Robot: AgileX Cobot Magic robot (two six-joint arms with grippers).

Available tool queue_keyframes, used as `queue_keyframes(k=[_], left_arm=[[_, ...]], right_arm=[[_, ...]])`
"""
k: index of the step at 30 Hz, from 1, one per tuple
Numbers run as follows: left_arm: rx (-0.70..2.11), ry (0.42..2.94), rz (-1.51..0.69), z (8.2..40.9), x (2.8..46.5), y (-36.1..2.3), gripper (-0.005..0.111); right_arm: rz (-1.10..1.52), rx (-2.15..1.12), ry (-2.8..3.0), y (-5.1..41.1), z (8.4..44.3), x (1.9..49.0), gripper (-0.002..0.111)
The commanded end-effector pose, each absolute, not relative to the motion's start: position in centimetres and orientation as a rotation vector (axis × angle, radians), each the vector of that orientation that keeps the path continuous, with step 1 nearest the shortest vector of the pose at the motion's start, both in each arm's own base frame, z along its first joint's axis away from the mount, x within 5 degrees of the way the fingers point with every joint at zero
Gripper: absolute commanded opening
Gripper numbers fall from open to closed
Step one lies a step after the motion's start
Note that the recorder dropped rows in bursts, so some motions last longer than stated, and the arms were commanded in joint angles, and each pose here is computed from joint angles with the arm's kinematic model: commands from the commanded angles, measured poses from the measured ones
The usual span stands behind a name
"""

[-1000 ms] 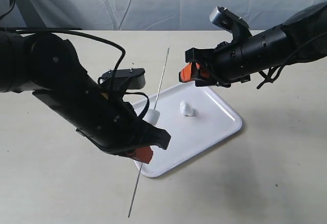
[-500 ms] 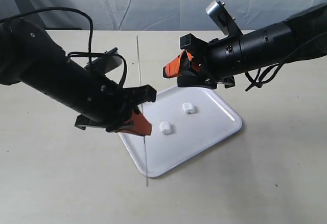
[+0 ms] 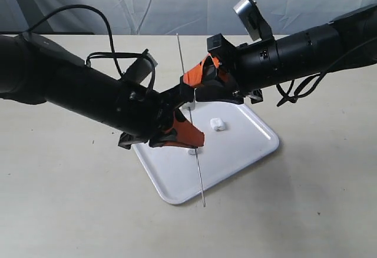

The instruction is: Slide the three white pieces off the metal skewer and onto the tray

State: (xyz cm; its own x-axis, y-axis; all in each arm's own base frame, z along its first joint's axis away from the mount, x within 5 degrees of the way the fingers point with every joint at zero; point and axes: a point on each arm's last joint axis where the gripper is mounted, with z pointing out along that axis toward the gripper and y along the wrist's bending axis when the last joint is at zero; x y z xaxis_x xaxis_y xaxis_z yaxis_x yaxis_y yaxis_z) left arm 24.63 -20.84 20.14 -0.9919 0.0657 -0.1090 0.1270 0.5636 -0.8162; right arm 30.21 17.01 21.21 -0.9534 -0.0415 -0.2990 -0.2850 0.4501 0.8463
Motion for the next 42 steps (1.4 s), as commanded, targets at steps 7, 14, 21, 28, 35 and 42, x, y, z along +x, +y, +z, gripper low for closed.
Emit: queue_keyframes(k=[7,14,21,28,35,42], left_arm=[[0.18,2.629,-1.528,21.9,25.6,-21.5,0.0],[0.203,2.625,-1.54,22.2,25.6,-21.6,0.0],[0.308,2.714,-1.577,22.0,24.5,-21.5,0.0],[0.509,2.909,-1.492,21.2,22.1,-22.0,0.0],[0.61,3.011,-1.474,20.4,19.6,-23.0,0.0],[0.704,3.123,-1.438,18.9,17.1,-22.8,0.0]], right_arm=[[1.51,-0.32,2.452,16.9,21.6,30.1,0.044],[1.489,-0.346,2.433,16.9,21.6,30.2,0.002],[1.416,-0.26,2.414,16.7,21.5,31.0,0.001],[1.385,-0.204,2.383,16.6,21.5,31.5,0.001],[1.291,-0.127,2.375,16.2,21.3,32.2,0.001],[1.184,-0.082,2.364,15.8,21.0,32.9,0.001]])
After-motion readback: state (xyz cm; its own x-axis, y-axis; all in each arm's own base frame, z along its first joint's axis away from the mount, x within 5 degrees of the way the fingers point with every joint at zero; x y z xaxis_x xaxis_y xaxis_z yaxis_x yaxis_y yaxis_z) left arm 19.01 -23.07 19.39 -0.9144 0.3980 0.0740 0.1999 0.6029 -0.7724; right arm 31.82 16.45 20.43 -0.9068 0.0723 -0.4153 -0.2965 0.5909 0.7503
